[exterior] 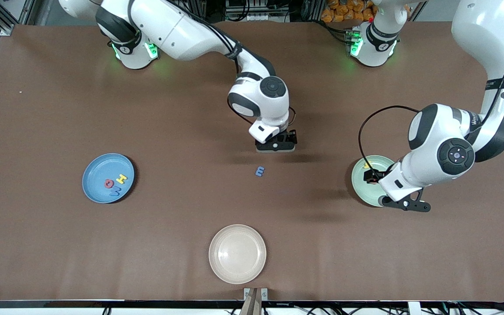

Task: Sort uppercase to blue plate, lowercase to green plate
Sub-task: 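Grasp the teal R with the right gripper, then place the R on the blue plate with the right gripper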

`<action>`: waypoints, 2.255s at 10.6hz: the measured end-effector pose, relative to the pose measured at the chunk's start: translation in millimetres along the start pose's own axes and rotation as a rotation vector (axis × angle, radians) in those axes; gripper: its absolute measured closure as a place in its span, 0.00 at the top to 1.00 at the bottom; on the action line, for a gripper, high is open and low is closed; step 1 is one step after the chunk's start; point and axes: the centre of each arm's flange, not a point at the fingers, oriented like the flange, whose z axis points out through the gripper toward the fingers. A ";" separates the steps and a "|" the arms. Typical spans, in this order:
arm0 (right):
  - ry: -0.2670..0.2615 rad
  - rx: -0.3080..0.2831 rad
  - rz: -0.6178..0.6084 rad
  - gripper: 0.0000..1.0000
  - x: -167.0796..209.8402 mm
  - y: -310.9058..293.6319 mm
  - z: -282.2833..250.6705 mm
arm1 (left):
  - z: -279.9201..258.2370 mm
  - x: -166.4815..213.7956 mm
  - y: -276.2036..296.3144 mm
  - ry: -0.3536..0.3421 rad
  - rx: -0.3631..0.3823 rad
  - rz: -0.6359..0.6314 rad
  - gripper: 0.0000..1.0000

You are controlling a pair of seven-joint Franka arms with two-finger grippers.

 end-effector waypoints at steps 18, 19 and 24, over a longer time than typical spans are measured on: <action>-0.039 -0.058 -0.041 0.60 -36.5 -3.0 25.1 | -0.2 -1.5 8.1 -0.014 -0.059 -0.017 0.91; -0.037 -0.059 -0.055 0.45 -37.3 -3.7 24.2 | -0.2 -1.5 8.2 -0.014 -0.061 -0.018 0.91; -0.040 -0.099 -0.059 0.38 -24.6 4.8 16.3 | -0.2 -1.6 8.1 -0.014 -0.062 -0.019 0.91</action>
